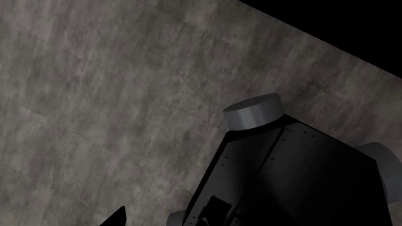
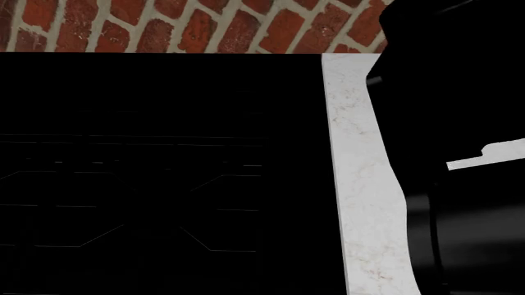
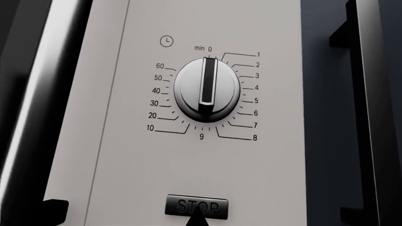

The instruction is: Press the stop button on the microwave

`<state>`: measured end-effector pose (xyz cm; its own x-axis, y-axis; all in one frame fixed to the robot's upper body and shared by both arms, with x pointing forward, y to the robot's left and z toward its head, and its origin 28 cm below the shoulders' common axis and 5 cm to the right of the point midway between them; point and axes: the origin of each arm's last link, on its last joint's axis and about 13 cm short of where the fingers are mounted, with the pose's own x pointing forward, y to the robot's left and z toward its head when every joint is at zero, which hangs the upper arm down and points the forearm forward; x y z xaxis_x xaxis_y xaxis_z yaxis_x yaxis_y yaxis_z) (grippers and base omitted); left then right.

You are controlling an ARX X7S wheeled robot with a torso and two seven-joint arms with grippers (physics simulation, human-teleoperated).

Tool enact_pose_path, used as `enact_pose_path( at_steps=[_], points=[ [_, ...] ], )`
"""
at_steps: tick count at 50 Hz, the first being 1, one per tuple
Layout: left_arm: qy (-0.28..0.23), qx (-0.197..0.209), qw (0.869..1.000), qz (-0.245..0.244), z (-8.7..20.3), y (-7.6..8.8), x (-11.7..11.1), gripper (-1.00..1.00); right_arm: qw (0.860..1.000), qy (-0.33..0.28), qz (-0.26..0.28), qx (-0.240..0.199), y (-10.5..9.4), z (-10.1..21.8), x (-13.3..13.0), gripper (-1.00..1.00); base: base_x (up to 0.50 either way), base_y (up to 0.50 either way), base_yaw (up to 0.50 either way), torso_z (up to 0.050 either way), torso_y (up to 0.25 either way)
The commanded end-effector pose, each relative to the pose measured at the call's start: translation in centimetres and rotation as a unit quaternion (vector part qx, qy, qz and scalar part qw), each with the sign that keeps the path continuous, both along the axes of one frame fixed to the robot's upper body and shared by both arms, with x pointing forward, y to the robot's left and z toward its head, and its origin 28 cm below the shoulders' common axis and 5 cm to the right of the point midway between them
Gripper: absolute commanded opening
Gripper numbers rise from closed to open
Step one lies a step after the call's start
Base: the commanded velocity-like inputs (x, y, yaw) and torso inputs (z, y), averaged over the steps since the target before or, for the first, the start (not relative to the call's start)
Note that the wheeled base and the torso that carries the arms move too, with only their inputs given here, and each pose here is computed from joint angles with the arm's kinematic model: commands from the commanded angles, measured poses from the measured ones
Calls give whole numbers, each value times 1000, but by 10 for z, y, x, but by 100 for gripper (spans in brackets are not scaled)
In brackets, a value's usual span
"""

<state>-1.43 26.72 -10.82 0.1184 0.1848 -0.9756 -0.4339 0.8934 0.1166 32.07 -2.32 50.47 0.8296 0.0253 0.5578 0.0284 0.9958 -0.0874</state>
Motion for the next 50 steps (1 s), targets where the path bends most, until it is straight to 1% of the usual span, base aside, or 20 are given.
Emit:
enact_pose_path(
  at_steps=[1,15,19,31,39,50],
  points=[
    [0,-2,1000,2,0,1,1,100,1000,4,-6,-4,0,0,11,-100,0,0,0,0,0],
    [-3,-3,1000,4,0,1,3,100,1000,10,-17,-8,-3,-2,30,-100,0,0,0,0,0],
    [-1,-3,1000,5,0,1,3,100,1000,9,-20,-7,-5,0,32,-100,0,0,0,0,0],
    [-2,-3,1000,4,0,1,3,100,1000,11,-14,-11,-1,-2,38,-100,15,1,4,3,0],
    [0,-3,1000,4,0,1,4,100,1000,18,-22,-4,-7,-5,46,-100,23,3,8,7,0],
    [2,1,1000,3,3,2,4,100,999,24,-29,-4,-12,-14,50,-100,22,3,9,7,0]
  ],
)
